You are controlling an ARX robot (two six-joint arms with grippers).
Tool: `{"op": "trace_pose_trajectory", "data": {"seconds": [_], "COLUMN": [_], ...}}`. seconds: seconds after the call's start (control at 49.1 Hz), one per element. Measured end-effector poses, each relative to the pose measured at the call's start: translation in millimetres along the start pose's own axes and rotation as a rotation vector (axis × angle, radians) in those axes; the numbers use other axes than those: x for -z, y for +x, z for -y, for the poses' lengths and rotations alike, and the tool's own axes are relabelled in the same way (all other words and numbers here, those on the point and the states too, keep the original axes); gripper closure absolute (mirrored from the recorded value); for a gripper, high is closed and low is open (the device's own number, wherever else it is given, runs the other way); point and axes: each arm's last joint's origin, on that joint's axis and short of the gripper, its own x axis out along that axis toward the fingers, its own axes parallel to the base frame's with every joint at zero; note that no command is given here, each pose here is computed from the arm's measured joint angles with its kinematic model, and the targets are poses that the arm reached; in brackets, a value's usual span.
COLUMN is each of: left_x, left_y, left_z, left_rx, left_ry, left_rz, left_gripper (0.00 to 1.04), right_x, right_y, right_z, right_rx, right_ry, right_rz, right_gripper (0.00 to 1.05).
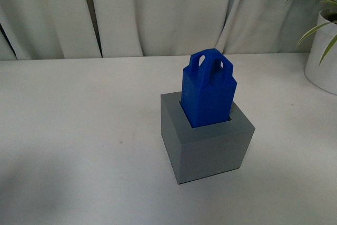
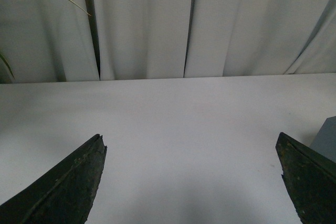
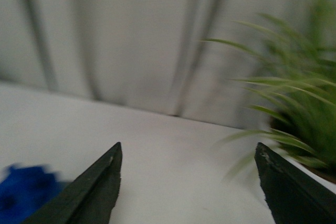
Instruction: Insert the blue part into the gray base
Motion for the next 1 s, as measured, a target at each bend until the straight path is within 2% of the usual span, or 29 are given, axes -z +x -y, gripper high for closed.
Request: {"op": "trace_pose_trajectory", "data": {"seconds": [0.02, 0.081, 0.428, 0.692, 0.998], "left_x": [0.0, 0.0, 0.0, 0.0, 0.0], "left_y": [0.0, 0.0, 0.0, 0.0, 0.0], "left_z": [0.0, 0.0, 0.0, 0.0, 0.0], "left_rx": [0.000, -0.001, -0.001, 0.000, 0.000], "left_ry": [0.000, 0.000, 0.000, 0.000, 0.000], "left_rz": [0.000, 0.000, 0.000, 0.000, 0.000], "left_gripper": [0.06, 0.06, 0.06, 0.06, 0.06], "right_x": [4.9, 16.6, 50.9, 72.9, 80.7], "right_y": [-5.0, -16.0, -46.7, -71.8, -83.7], "right_z": [3.7, 10.5, 14.0, 21.6, 17.9], "right_rx": [0.100, 0.212, 0.204, 0.210, 0.208], "right_ry": [0.034, 0.088, 0.126, 0.133, 0.132], "right_rz": [0.016, 0.026, 0.024, 0.023, 0.027], "right_gripper": [0.36, 0.48, 1.02, 1.03, 1.03]}}
